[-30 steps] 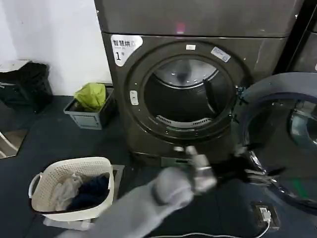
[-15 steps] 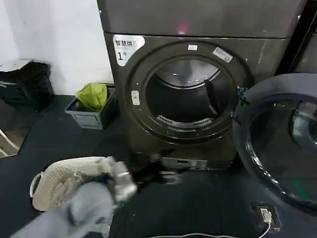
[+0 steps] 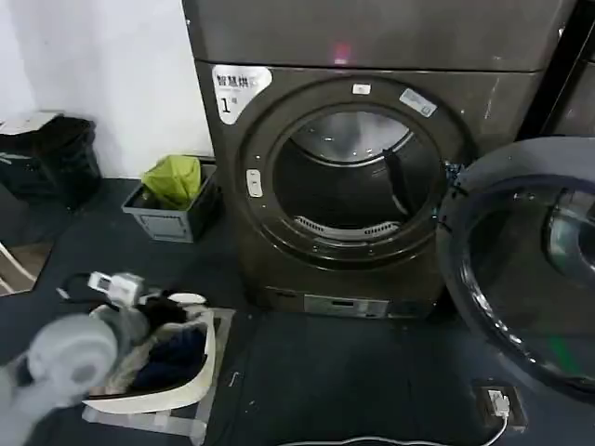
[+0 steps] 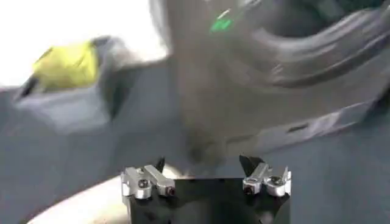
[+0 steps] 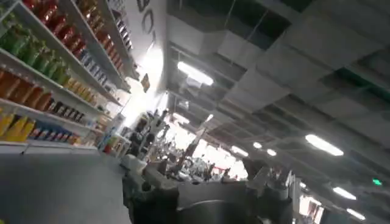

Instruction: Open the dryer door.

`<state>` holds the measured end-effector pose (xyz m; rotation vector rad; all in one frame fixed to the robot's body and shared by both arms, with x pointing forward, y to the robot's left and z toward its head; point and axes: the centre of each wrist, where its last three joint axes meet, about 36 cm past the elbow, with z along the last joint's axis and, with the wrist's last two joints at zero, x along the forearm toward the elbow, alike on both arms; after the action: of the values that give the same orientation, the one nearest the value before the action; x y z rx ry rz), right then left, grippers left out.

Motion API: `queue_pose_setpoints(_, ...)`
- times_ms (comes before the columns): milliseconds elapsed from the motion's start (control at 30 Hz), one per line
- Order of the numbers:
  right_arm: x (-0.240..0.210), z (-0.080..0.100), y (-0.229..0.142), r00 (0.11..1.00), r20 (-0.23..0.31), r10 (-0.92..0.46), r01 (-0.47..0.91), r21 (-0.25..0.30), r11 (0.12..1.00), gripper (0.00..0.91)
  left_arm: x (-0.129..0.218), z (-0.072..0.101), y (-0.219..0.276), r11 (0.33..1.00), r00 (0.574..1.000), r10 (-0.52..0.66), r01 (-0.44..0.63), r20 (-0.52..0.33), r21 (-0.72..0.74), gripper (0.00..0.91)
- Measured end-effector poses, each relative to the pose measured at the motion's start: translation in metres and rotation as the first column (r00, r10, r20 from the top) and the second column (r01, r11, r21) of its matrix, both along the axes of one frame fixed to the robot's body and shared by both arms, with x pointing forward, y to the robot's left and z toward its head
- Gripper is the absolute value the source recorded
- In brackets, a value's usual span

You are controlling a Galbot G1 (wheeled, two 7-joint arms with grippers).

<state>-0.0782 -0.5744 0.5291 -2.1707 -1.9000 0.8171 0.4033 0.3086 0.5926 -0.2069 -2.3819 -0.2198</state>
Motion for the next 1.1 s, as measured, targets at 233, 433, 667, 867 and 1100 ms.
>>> queue_pose_setpoints(233,-0.007,-0.002,-0.002,1.0,0.016,-0.003,0.003,0.011,1.0,0.907,0.01,0.019,0.019,0.978,0.964,0.197,-0.207,-0.18,-0.035,0.907)
queue_pose_setpoints(433,-0.012,-0.008,-0.004,1.0,0.026,0.003,-0.003,0.01,1.0,0.907,0.019,0.026,0.034,0.946,0.897,0.269,-0.314,-0.351,-0.078,0.907)
queue_pose_setpoints(667,-0.017,-0.013,-0.004,0.999,0.042,-0.005,0.004,0.022,1.0,0.907,0.044,0.024,0.065,0.887,0.811,0.329,-0.441,-0.484,-0.136,0.907)
queue_pose_setpoints(867,-0.021,-0.014,-0.005,0.998,0.057,-0.002,0.001,0.018,1.0,0.907,0.062,0.024,0.093,0.836,0.767,0.387,-0.526,-0.512,-0.154,0.907)
queue_pose_setpoints(1100,-0.024,-0.016,-0.005,0.997,0.069,0.026,-0.026,0.009,1.0,0.907,0.075,0.026,0.114,0.798,0.741,0.427,-0.579,-0.518,-0.17,0.907)
